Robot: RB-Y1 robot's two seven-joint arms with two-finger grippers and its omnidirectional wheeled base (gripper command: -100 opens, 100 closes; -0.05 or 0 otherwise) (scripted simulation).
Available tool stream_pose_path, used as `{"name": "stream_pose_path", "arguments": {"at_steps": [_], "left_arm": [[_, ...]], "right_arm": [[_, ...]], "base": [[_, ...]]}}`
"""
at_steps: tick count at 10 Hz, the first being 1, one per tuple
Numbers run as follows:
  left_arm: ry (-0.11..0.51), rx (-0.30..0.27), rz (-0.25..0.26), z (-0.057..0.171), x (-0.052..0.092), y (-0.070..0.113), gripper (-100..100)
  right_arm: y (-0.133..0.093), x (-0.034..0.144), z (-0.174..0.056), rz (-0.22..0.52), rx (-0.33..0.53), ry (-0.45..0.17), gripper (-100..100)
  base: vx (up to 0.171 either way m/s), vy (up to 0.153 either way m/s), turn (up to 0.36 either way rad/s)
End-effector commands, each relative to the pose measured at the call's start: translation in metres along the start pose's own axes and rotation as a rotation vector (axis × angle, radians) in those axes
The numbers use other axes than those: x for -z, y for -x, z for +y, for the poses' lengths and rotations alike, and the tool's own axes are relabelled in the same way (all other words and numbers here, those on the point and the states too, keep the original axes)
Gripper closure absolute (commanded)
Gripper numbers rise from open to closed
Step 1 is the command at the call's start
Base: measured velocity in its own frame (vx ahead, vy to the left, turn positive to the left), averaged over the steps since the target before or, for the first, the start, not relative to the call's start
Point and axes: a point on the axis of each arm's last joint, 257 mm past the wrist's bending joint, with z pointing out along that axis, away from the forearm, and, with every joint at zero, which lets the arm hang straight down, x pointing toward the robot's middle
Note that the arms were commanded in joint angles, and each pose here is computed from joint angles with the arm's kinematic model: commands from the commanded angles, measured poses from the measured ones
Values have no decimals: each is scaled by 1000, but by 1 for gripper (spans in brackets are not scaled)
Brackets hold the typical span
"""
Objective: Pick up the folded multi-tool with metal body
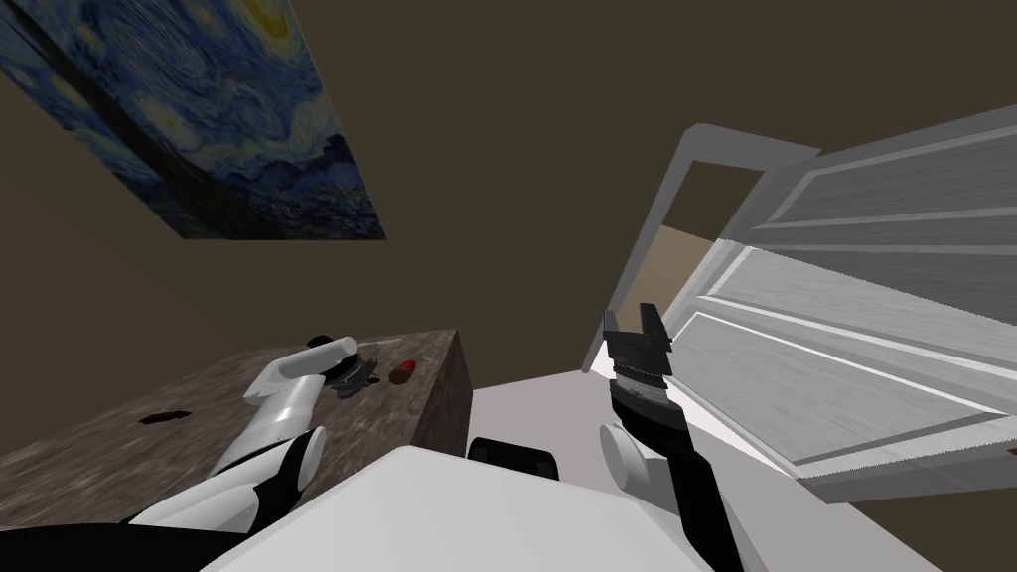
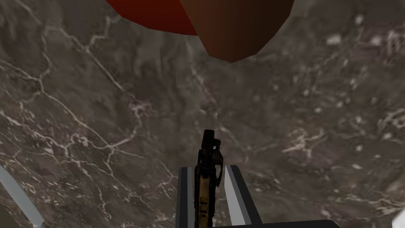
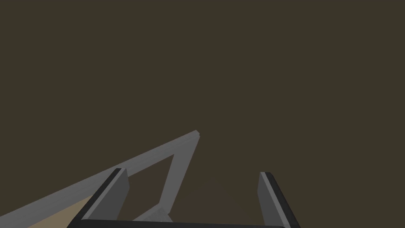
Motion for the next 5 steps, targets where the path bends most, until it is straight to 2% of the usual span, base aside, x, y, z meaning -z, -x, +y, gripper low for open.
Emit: {"name": "stream_pose_path", "arguments": {"at_steps": [1, 2, 3, 4, 5], "left_arm": [[0, 0, 0, 0, 0, 0, 100], [0, 0, 0, 0, 0, 0, 100], [0, 0, 0, 0, 0, 0, 0], [-1, 0, 1, 0, 9, 5, 100], [-1, -1, 1, -1, 13, 7, 100]], "right_arm": [[0, 0, 0, 0, 0, 0, 0], [0, 0, 0, 0, 0, 0, 0], [0, 0, 0, 0, 0, 0, 0], [0, 0, 0, 0, 0, 0, 0], [0, 0, 0, 0, 0, 0, 0]], "base": [[0, 0, 0], [0, 0, 0], [0, 0, 0], [2, -23, 11], [2, -43, 19]]}}
